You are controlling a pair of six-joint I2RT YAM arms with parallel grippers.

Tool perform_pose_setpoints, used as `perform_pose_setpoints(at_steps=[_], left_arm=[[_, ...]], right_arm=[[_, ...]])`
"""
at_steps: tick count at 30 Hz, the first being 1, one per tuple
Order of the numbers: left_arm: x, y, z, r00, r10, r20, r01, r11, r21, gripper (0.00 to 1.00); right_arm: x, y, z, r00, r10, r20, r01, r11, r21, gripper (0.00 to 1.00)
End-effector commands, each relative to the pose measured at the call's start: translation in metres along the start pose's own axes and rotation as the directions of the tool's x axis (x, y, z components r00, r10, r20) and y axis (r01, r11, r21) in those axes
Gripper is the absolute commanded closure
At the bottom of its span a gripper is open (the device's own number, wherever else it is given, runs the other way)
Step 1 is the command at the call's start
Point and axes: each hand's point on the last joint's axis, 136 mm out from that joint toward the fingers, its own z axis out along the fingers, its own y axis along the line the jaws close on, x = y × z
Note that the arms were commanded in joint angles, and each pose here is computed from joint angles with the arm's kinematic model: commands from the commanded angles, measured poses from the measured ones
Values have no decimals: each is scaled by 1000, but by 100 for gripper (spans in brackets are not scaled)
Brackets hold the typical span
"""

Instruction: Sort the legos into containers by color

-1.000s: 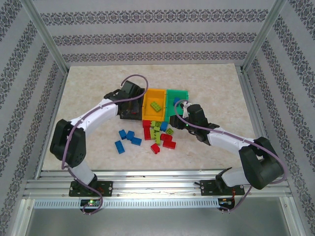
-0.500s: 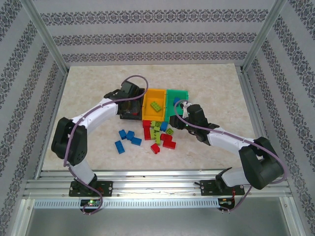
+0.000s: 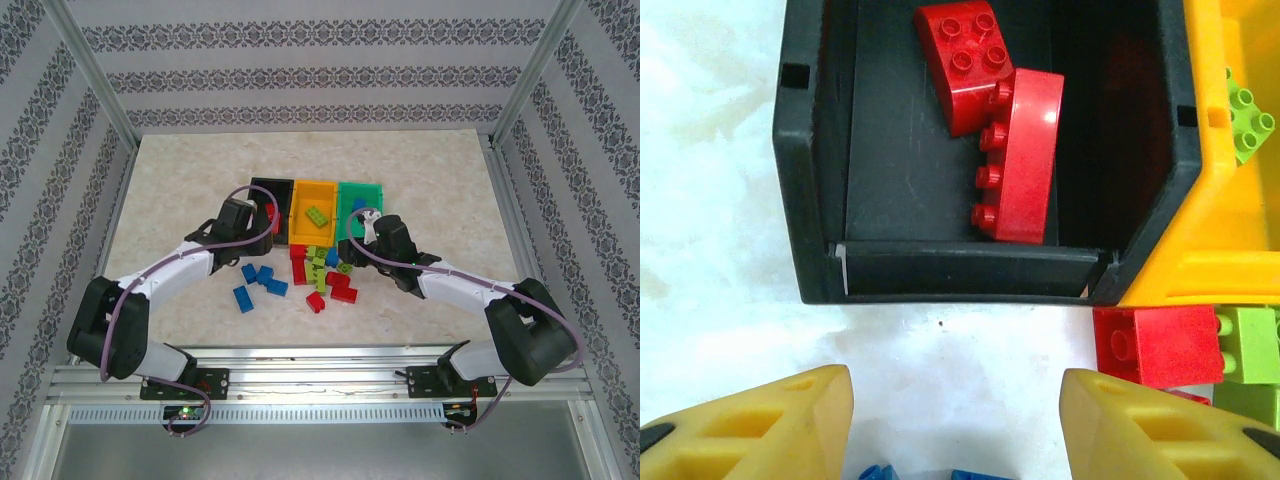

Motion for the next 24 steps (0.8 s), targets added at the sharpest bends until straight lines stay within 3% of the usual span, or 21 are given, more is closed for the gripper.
perform_pose_setpoints(at_steps=[1,13,18,24], left_arm=[[-17,-1,-7,995,-18,96,12,998,64,44],[7,4,-4,989,-40,140,13,983,184,44],[3,-9,-11,983,-35,179,-14,964,265,44],[7,-5,-18,982,-8,188,-39,969,246,43]], right_arm=[[3,4,-2,1000,-28,-5,28,1000,-4,55],[58,10,-8,962,65,-266,-66,998,7,54],[51,16,3,958,102,-266,-91,994,53,50],[38,11,25,958,123,-260,-85,985,152,48]])
